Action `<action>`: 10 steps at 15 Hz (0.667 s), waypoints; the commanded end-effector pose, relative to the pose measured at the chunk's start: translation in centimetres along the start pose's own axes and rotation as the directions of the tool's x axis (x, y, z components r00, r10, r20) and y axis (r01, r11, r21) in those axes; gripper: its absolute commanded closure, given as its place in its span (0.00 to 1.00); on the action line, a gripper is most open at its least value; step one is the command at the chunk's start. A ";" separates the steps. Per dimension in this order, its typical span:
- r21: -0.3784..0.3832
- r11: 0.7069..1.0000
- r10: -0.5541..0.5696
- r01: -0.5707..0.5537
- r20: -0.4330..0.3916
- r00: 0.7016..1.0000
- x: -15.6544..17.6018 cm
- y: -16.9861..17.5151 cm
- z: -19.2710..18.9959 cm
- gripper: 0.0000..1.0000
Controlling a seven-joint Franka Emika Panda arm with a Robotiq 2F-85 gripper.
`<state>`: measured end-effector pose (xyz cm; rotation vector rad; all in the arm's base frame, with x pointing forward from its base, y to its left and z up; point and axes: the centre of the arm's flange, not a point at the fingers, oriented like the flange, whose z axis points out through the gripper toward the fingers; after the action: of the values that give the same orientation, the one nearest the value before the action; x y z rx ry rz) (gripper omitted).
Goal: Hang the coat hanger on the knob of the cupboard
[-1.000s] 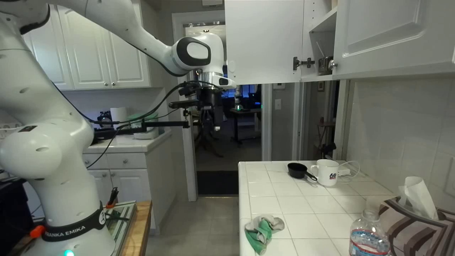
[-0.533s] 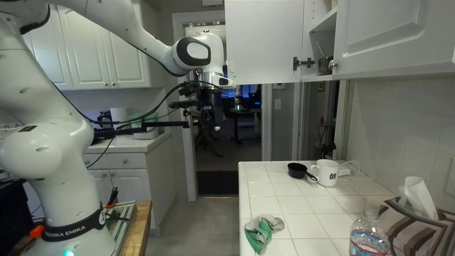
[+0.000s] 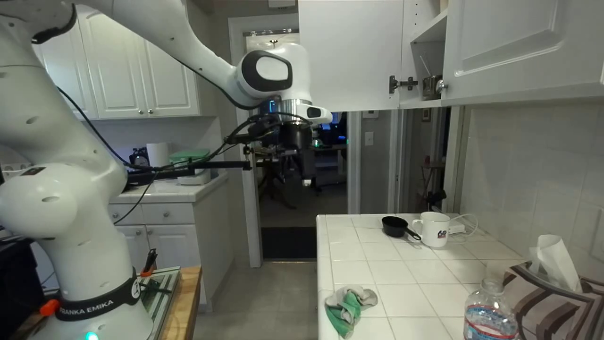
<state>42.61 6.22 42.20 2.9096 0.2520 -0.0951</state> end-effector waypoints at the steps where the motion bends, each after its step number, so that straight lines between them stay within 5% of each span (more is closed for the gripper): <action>1: -0.025 0.999 0.026 -0.026 0.010 1.000 -0.2 5.8 3.4 0.00; 6: 0.031 0.978 0.203 -0.207 0.092 0.975 -3.6 13.0 7.7 0.00; 10: 0.100 0.902 0.399 -0.420 0.177 0.900 -7.6 17.9 11.7 0.00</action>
<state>39.81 -11.45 37.20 2.9648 -0.2016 -0.2597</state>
